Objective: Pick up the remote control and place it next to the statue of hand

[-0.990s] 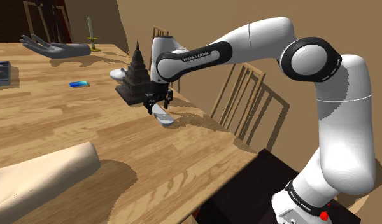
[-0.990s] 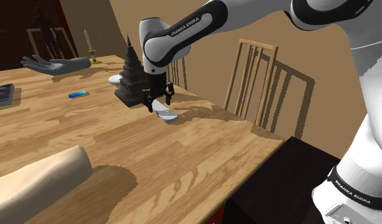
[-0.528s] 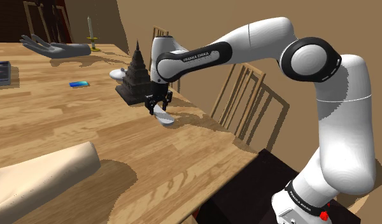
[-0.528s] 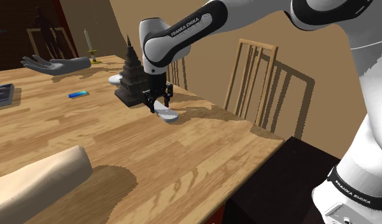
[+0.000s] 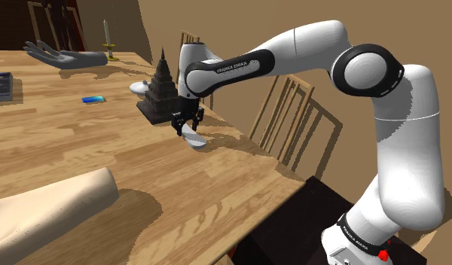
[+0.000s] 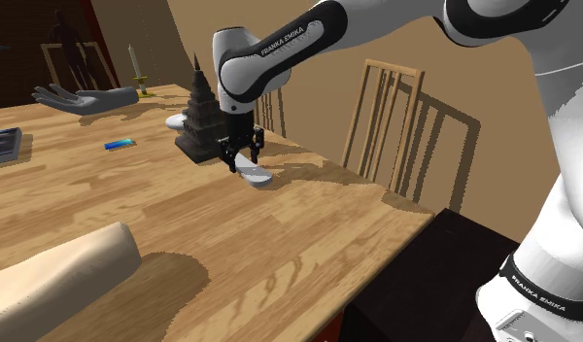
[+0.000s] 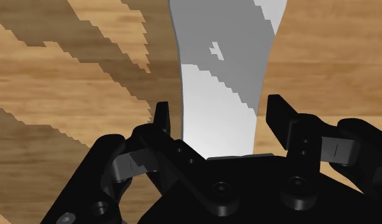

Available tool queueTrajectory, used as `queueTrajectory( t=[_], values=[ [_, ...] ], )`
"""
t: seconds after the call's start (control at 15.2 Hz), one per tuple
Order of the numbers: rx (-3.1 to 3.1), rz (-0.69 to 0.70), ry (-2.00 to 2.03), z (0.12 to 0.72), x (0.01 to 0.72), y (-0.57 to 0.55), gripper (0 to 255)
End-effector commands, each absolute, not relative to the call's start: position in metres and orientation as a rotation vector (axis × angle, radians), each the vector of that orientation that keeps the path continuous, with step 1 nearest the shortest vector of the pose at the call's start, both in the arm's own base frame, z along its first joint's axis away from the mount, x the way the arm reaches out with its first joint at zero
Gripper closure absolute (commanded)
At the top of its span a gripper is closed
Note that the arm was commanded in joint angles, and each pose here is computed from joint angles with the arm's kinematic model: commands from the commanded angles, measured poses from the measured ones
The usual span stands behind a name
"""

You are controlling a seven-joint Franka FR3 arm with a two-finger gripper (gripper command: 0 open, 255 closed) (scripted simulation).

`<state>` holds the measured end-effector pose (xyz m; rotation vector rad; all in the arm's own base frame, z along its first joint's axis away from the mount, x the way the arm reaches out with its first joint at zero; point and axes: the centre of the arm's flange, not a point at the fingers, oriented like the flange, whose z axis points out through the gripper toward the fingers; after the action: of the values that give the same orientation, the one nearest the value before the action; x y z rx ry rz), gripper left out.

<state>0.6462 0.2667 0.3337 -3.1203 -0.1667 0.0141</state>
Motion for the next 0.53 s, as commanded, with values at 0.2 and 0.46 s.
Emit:
queueTrajectory(
  t=[0.2,0.46],
  values=[
    [-3.12,0.014,-0.167,0.355,0.646,0.267,255],
    [-3.12,0.014,-0.167,0.376,0.646,0.267,255]
  ],
)
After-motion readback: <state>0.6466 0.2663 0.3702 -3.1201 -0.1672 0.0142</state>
